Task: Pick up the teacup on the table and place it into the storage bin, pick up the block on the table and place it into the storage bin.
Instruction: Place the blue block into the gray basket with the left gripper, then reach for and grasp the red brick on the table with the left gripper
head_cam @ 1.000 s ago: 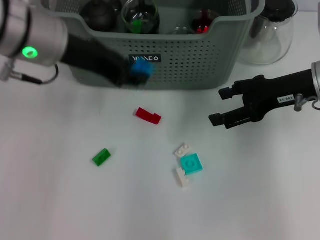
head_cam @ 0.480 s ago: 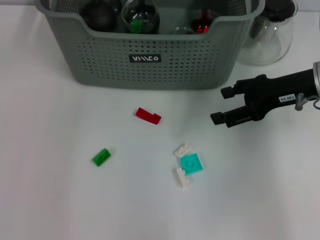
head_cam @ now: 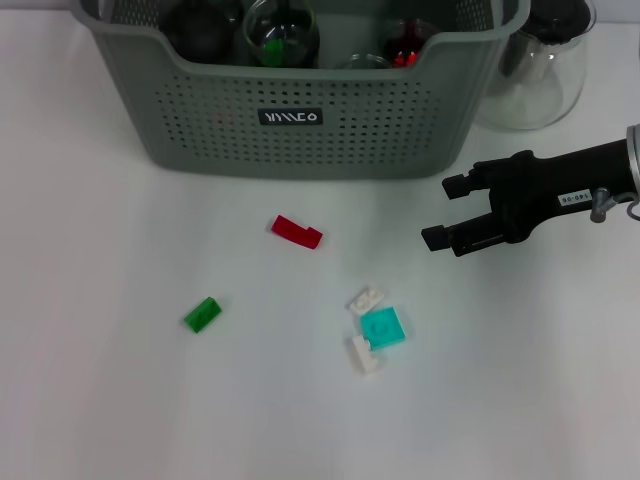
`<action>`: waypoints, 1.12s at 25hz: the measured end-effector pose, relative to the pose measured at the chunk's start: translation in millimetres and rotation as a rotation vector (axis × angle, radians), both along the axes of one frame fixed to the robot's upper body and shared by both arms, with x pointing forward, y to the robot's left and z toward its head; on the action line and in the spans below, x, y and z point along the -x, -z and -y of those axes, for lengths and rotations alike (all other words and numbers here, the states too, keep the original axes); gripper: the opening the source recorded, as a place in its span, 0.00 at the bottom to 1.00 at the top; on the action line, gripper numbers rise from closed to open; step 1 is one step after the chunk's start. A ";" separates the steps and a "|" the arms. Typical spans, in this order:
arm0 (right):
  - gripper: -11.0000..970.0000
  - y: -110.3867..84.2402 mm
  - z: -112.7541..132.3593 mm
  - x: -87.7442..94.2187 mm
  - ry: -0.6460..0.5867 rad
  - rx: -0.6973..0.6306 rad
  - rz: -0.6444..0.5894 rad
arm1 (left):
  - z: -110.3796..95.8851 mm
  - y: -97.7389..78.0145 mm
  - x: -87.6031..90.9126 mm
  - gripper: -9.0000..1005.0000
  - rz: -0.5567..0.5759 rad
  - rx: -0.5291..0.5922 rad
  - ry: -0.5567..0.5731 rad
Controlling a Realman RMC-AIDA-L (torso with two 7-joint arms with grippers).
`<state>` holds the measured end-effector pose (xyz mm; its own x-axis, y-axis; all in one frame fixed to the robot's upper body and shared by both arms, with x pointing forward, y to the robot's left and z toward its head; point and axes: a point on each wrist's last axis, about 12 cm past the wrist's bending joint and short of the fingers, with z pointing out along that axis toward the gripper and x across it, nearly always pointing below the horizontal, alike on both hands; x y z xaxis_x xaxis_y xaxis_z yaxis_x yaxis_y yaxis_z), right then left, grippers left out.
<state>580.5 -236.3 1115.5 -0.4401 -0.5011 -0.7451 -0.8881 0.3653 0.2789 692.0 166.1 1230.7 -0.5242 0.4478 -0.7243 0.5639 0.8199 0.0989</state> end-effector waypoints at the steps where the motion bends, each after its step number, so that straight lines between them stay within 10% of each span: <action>1: 0.97 0.1 -0.1 0.1 0.000 0.000 0.000 | 0.6 1.5 -0.1 0.47 -0.006 -0.005 0.002; 10: 0.97 2.1 -1.4 1.1 0.003 -0.002 0.000 | 0.4 7.4 2.0 0.48 -0.017 -0.010 -0.001; 18: 0.97 3.4 -0.6 1.8 0.005 -0.004 0.006 | -9.1 -14.0 8.2 0.79 0.028 0.056 0.000; 23: 0.97 2.9 -0.4 1.3 0.005 -0.003 0.009 | -20.7 -47.1 39.4 0.88 0.079 0.177 0.110; 28: 0.97 2.6 -0.4 0.8 0.007 -0.003 0.011 | -32.1 -64.8 112.7 0.88 0.110 0.229 0.433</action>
